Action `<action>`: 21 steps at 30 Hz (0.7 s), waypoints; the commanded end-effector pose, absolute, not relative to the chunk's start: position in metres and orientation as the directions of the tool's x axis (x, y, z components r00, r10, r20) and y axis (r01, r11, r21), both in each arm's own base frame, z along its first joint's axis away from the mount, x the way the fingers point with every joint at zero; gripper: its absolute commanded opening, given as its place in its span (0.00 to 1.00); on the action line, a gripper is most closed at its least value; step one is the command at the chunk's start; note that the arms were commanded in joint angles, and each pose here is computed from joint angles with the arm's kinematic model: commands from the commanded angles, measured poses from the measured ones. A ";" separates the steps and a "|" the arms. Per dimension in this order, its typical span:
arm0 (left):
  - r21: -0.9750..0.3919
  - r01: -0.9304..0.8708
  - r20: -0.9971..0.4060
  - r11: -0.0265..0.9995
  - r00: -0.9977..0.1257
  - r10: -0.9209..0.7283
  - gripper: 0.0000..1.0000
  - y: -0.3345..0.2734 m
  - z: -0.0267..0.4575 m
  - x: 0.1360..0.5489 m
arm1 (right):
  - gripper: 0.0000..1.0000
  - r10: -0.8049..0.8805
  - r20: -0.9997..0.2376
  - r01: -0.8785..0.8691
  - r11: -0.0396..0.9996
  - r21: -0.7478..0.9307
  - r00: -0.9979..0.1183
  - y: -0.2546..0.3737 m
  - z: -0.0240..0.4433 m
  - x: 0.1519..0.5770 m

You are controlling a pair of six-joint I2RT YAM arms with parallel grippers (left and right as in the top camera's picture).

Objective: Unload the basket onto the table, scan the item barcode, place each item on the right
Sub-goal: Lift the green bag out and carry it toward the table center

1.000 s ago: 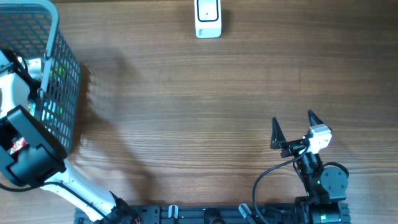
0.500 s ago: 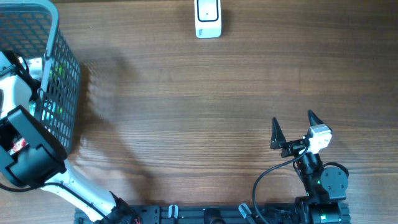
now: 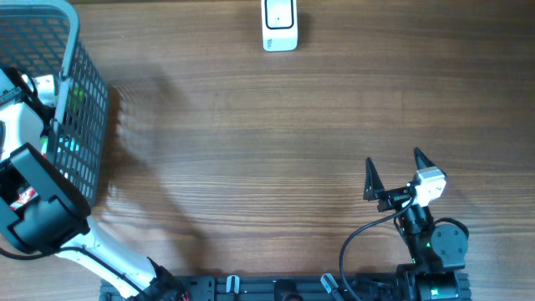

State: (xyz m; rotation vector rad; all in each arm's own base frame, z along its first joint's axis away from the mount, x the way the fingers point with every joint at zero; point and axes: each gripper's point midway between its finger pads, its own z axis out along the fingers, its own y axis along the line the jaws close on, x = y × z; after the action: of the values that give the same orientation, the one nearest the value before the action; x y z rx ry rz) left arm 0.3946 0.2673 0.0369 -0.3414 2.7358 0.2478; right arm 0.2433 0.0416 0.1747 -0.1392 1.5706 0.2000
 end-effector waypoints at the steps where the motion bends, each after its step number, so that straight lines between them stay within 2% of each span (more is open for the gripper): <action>1: 0.083 -0.287 -0.361 0.954 -0.901 -0.240 0.04 0.258 0.027 0.394 | 1.00 0.027 -1.000 -0.204 0.979 0.027 0.000 0.039 0.176 0.243; 3: 0.090 -0.335 -0.446 0.938 -0.856 -0.263 0.04 0.267 0.064 0.408 | 0.99 0.027 -1.000 -0.204 0.979 0.026 0.000 0.039 0.176 0.243; 7: 0.098 -0.429 -0.664 0.898 -0.700 -0.262 0.04 0.283 0.181 0.429 | 1.00 0.027 -1.000 -0.204 0.979 0.026 0.000 0.039 0.176 0.243; 13: 0.093 -0.537 -0.899 0.839 -0.407 -0.160 0.04 0.278 0.353 0.408 | 1.00 0.027 -1.000 -0.204 0.979 0.026 0.000 0.039 0.176 0.243; 17: -0.060 -0.583 -0.971 0.810 -0.152 -0.182 0.04 0.252 0.440 0.370 | 1.00 0.027 -1.000 -0.204 0.979 0.026 0.000 0.039 0.176 0.243; 19: -0.190 -0.562 -0.965 0.805 -0.045 -0.260 0.04 0.231 0.465 0.351 | 0.99 0.027 -1.000 -0.204 0.979 0.026 0.000 0.039 0.176 0.243; 21: -0.314 -0.500 -0.933 0.807 0.003 -0.361 0.04 0.202 0.476 0.338 | 1.00 0.027 -1.000 -0.204 0.979 0.026 0.000 0.039 0.176 0.243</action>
State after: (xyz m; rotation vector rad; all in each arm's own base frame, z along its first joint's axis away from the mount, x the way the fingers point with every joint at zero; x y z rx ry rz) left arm 0.3556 0.2410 0.4556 -0.5661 1.7020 0.3996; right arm 0.2433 0.0416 0.1747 -0.1392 1.5706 0.2000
